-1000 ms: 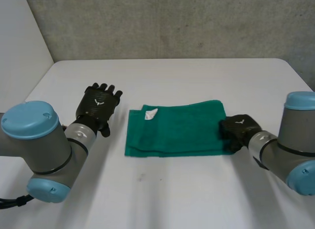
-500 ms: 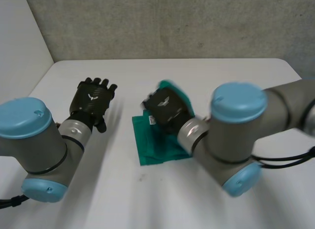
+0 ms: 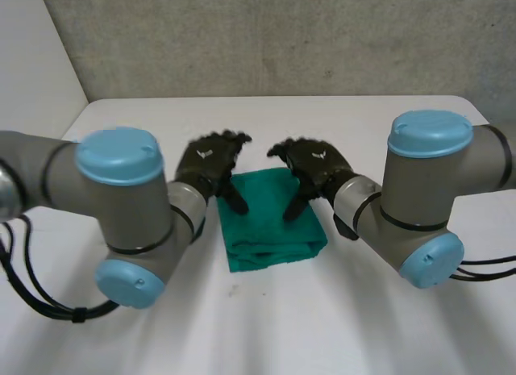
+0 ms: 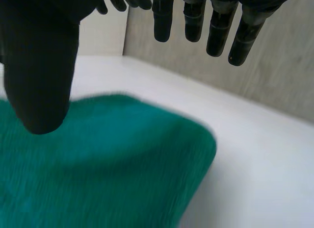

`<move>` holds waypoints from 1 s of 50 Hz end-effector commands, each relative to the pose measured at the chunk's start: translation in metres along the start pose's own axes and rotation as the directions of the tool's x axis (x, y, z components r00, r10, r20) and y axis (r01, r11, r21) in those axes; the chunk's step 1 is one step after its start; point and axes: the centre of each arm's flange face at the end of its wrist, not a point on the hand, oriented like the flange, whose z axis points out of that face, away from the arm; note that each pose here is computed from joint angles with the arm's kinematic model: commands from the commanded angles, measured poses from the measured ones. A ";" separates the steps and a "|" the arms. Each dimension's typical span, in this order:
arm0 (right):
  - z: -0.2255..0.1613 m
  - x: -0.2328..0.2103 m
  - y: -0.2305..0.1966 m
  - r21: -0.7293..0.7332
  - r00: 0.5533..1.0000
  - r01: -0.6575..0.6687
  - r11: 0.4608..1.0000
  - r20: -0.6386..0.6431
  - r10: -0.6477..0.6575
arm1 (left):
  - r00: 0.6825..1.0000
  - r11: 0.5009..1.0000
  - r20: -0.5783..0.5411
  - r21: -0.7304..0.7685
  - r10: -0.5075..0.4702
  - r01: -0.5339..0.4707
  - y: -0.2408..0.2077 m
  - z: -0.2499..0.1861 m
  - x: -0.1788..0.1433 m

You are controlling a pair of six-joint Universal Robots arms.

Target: Fold the towel.

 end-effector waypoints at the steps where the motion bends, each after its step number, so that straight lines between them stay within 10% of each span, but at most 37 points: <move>1: 0.016 0.015 0.046 -0.226 1.000 -0.015 0.974 -0.016 0.012 | 0.998 0.977 0.057 -0.215 0.022 -0.009 0.068 0.006 -0.001; 12: -0.001 0.028 0.009 -0.173 0.992 0.015 0.985 -0.120 -0.036 | 0.993 0.968 0.087 -0.245 0.074 -0.051 0.043 -0.015 -0.012; 27: -0.080 0.069 -0.137 0.267 0.885 0.149 0.952 -0.465 -0.009 | 0.984 0.985 0.178 0.168 0.005 -0.036 -0.133 -0.054 -0.064; 50: -0.104 0.077 -0.145 0.206 0.883 0.163 0.965 -0.467 -0.050 | 0.988 0.985 0.156 0.170 -0.012 -0.015 -0.161 -0.091 -0.077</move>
